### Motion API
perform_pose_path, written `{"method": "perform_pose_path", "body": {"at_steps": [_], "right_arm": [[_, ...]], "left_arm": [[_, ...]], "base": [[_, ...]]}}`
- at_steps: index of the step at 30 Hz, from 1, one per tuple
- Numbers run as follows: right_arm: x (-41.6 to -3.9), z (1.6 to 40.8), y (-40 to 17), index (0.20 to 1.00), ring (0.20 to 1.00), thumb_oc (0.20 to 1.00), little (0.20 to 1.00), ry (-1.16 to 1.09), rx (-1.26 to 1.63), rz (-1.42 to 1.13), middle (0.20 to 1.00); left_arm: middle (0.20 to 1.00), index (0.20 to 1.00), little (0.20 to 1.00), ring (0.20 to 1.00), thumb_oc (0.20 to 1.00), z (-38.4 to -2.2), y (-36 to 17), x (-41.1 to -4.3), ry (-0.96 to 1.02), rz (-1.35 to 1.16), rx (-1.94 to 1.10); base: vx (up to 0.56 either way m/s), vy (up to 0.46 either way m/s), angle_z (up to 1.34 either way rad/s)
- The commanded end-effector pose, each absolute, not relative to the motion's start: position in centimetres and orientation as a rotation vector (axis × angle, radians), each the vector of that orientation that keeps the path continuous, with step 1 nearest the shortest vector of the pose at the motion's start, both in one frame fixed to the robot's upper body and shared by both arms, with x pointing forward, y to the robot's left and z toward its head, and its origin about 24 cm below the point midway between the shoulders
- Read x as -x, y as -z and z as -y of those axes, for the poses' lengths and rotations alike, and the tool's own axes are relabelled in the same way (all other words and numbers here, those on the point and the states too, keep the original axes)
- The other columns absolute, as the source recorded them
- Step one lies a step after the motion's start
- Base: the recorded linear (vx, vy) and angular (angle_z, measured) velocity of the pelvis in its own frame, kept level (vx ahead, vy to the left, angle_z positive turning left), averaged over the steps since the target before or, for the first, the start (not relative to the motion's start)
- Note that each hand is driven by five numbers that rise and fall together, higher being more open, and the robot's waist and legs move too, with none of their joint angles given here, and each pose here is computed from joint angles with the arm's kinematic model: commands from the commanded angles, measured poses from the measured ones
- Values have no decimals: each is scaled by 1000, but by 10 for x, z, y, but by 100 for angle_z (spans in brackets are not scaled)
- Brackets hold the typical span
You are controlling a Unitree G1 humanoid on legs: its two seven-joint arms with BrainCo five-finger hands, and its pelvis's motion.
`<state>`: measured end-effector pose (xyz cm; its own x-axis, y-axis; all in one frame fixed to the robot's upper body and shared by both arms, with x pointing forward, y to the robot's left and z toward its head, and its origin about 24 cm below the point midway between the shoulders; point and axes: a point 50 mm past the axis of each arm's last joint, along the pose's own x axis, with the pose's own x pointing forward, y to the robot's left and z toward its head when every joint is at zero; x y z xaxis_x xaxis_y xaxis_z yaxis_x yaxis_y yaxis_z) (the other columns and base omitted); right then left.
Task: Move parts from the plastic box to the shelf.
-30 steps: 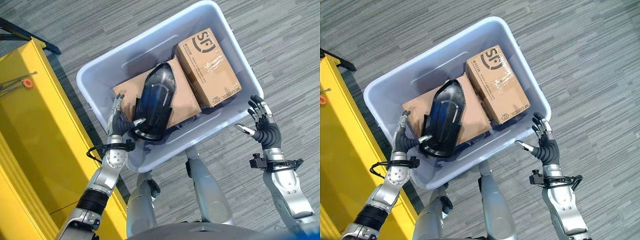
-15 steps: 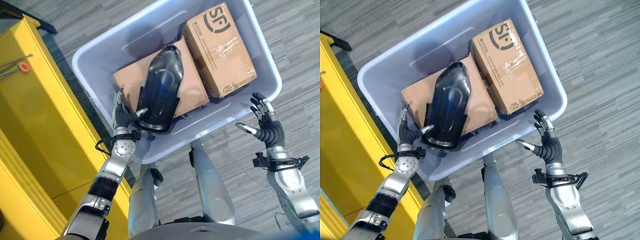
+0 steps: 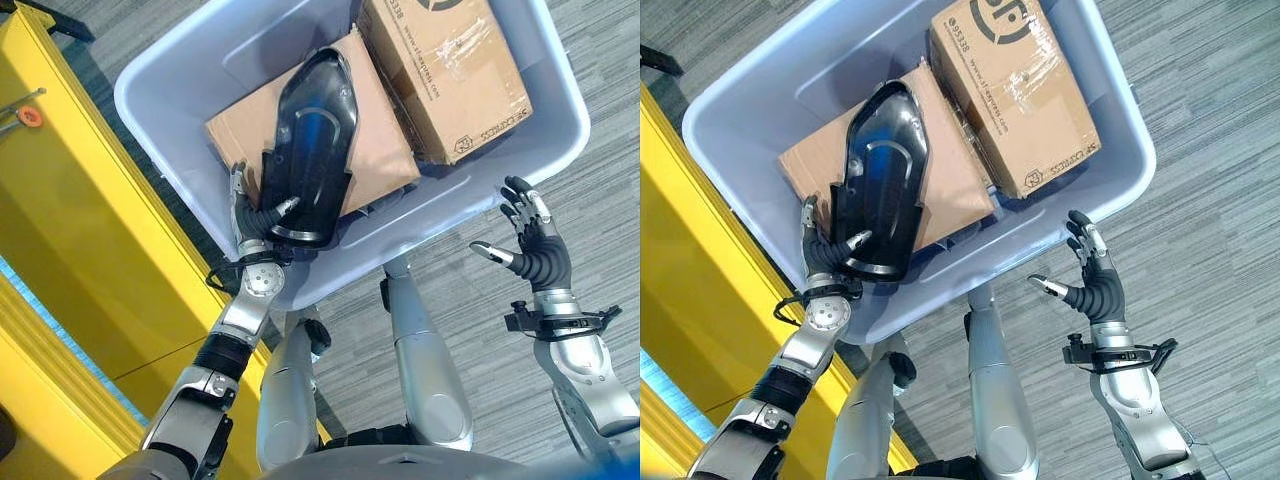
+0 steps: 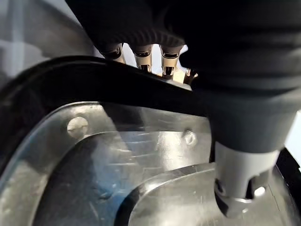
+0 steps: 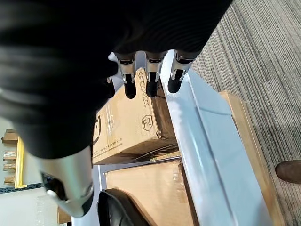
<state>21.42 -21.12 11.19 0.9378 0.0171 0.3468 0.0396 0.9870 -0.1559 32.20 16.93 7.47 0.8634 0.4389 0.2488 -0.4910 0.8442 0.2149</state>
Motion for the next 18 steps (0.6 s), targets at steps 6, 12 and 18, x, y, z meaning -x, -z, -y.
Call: {"method": "perform_pose_path", "body": {"at_steps": [6,12,18], "right_arm": [[-206,204,-128,1000,1000,1000,1000,-16,123,458,1000],[-206,203,-129,1000,1000,1000,1000,-39,116,462,1000],[-204,204,-130,1000,1000,1000,1000,-46,110,466,1000]], "left_arm": [[1000,1000,1000,1000,1000,-189,-39,-339,-571,-85,-297],[200,200,200,200,200,-189,-34,-348,-579,-161,-323],[200,200,200,200,200,-187,-31,-352,-552,-200,-353]], "base": [[0,0,0],[0,-1,-3],[0,-5,-14]]}}
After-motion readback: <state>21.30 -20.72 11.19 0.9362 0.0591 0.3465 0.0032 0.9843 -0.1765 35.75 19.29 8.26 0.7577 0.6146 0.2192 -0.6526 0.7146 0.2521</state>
